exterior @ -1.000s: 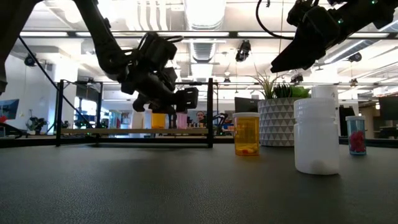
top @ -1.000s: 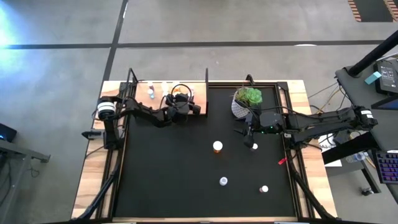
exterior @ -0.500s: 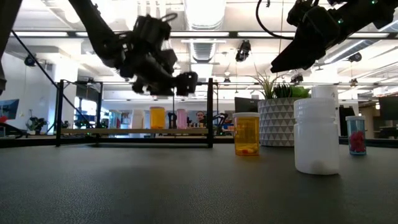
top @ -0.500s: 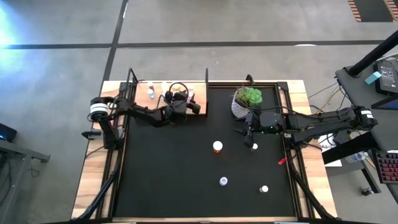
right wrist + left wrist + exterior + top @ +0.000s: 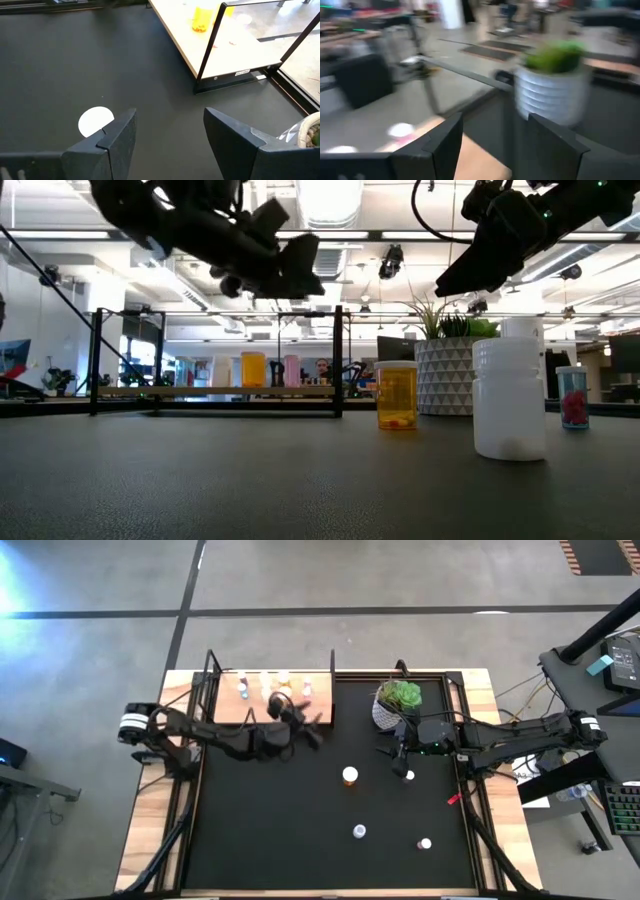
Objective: Pick and place medicine bottles onto shelf by color
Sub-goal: Put the white pill bottle on the shelf aligned with the other white pill bottles
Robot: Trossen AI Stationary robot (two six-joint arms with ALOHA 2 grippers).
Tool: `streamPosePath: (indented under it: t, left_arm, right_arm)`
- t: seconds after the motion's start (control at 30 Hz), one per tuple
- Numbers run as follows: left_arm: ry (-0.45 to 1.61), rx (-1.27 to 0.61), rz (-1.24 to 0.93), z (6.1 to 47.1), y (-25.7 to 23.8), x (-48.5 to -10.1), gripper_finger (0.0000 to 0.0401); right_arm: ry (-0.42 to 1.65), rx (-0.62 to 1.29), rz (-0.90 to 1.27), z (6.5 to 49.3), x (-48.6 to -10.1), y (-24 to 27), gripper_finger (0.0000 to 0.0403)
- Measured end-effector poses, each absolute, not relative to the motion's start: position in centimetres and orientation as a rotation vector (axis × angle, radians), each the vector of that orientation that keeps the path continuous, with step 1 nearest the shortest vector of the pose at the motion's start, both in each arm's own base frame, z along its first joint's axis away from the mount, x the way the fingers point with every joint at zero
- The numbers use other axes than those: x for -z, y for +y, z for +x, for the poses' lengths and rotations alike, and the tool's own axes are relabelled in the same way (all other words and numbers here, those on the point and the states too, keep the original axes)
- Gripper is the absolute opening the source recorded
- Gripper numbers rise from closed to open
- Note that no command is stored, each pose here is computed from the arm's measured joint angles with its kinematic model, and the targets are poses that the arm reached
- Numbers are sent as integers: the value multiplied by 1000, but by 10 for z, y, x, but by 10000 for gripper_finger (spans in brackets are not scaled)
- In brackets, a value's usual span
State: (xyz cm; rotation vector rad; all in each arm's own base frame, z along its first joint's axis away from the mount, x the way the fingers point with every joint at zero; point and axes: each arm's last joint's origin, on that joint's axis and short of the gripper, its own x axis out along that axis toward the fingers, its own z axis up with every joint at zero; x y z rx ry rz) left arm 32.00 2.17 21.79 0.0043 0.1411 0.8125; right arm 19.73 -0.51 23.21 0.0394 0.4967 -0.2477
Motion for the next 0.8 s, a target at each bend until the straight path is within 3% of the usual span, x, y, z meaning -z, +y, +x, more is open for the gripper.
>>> streamPosePath:
  t: [0.17, 0.53, 0.8]
  left_arm:
    - [157, -607, -70, 325, -14, -203, 209]
    - [67, -442, -99, 342, -68, -159, 210]
    - [37, -323, -26, 365, -84, -129, 253]
  right_arm:
    - [496, 248, 39, 197, -232, -5, 221]
    - [497, 248, 39, 197, -232, -5, 221]
    - [497, 248, 39, 197, -232, -5, 221]
